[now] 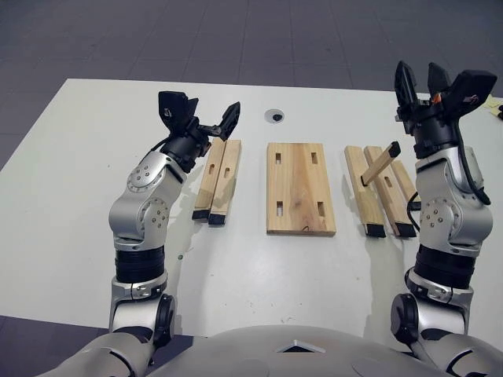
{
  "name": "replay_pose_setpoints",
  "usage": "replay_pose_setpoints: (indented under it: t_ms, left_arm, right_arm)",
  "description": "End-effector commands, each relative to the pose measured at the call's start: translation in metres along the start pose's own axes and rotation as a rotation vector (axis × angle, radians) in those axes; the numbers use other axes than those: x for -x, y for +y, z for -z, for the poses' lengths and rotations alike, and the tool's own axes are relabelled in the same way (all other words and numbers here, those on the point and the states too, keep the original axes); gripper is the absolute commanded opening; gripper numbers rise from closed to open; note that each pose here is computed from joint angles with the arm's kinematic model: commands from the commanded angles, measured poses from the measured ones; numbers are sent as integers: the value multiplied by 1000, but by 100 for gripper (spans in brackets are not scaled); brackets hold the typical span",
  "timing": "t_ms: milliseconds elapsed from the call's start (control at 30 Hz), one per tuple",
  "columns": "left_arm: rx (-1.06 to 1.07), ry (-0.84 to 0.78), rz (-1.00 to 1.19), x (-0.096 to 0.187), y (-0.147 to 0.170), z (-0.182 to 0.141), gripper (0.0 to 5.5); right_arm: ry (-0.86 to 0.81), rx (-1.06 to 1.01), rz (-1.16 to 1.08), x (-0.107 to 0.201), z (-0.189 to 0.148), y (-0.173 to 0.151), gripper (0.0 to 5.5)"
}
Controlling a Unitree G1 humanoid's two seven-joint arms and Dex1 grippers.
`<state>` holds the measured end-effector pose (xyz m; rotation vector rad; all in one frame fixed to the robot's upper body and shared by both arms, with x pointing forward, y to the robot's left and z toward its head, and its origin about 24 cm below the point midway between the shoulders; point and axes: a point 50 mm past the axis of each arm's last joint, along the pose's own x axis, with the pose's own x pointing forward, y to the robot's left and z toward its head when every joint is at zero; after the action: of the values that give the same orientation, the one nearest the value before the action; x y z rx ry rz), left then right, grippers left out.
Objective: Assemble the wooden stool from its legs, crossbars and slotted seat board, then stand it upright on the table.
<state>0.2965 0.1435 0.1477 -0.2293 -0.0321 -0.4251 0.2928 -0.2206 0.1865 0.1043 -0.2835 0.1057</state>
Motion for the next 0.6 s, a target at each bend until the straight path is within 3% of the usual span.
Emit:
replay_pose_setpoints:
  t_ms: [33, 100, 233, 333, 467, 600]
  left_arm:
    - [-4, 2, -6, 1, 0, 2, 540]
    - [-4, 3, -9, 1, 0, 2, 540]
    - [0, 2, -13, 2, -1, 3, 540]
    - [4, 4, -16, 3, -1, 5, 540]
    - [7, 8, -18, 3, 0, 6, 540]
    - [8, 9, -16, 2, 0, 6, 540]
  right_arm:
    - [18, 18, -1, -7, -3, -2, 387]
    - [54, 16, 9, -5, 6, -4, 413]
    - [317, -24, 56, 22, 73, -20, 480]
    - [417, -24, 64, 38, 102, -24, 528]
    - [358, -39, 72, 26, 94, -28, 537]
    - [219, -72, 26, 3, 61, -20, 537]
